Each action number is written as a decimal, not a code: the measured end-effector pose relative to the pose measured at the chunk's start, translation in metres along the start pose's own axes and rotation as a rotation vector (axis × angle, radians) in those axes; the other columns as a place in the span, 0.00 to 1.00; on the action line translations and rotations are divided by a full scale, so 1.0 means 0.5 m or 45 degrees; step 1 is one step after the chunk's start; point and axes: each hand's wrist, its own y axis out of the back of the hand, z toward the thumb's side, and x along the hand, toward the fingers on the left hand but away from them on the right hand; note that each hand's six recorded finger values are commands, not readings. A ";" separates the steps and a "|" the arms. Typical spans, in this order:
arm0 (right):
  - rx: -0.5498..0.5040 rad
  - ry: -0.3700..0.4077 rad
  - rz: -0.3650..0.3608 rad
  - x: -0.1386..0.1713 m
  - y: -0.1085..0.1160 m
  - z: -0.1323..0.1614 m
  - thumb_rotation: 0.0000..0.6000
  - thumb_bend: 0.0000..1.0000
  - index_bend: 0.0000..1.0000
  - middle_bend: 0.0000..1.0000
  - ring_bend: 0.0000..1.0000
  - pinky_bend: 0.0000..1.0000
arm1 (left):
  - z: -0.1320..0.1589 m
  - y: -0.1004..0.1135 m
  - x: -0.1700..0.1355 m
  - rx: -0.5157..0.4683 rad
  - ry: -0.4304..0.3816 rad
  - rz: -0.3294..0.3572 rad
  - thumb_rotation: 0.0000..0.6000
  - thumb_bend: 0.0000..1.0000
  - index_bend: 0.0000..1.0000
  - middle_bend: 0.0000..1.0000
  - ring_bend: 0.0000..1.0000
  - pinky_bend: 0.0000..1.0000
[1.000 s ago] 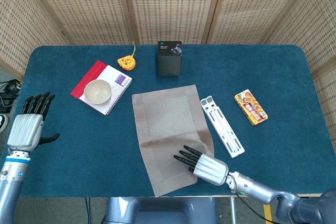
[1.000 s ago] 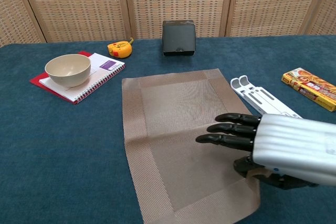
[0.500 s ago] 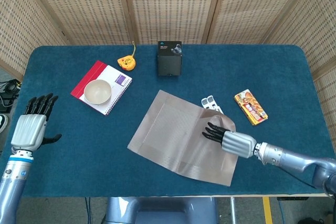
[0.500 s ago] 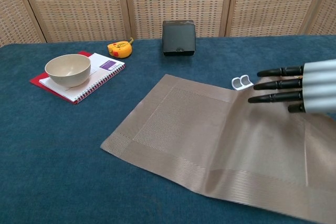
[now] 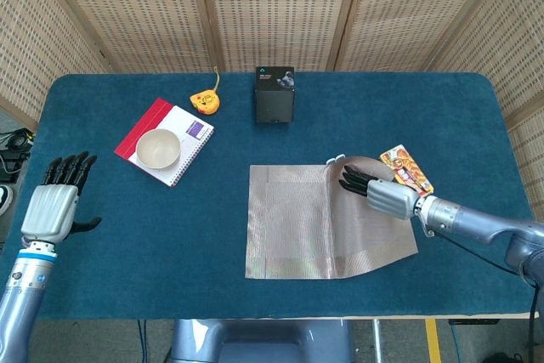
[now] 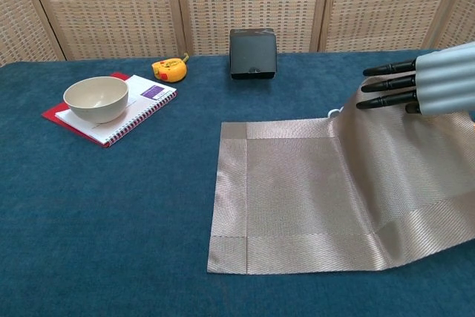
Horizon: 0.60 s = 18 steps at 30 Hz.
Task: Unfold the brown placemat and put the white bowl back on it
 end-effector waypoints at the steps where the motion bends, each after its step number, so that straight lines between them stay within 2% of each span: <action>1: -0.007 -0.029 0.006 0.003 -0.002 -0.004 1.00 0.00 0.00 0.00 0.00 0.00 | 0.001 0.000 0.000 0.001 -0.001 0.002 1.00 0.00 0.00 0.00 0.00 0.00; 6: -0.074 -0.192 0.007 0.032 0.005 -0.024 1.00 0.00 0.00 0.00 0.00 0.00 | 0.006 -0.003 -0.001 0.009 -0.017 0.003 1.00 0.00 0.00 0.00 0.00 0.00; 11: -0.197 -0.409 0.016 0.100 0.012 -0.047 1.00 0.00 0.00 0.00 0.00 0.00 | 0.019 -0.006 0.002 0.022 -0.068 0.010 1.00 0.00 0.00 0.00 0.00 0.00; 14: -0.386 -0.598 0.051 0.153 0.009 -0.049 1.00 0.00 0.00 0.00 0.00 0.00 | 0.037 -0.013 0.011 0.044 -0.139 0.021 1.00 0.00 0.00 0.00 0.00 0.00; 15: -0.432 -0.638 0.055 0.163 0.009 -0.048 1.00 0.00 0.00 0.00 0.00 0.00 | 0.048 -0.018 0.018 0.060 -0.184 0.028 1.00 0.00 0.00 0.00 0.00 0.00; 18: -0.693 -0.832 0.055 0.207 0.010 -0.041 1.00 0.00 0.00 0.00 0.00 0.00 | 0.082 -0.036 0.039 0.103 -0.331 0.047 1.00 0.00 0.00 0.00 0.00 0.00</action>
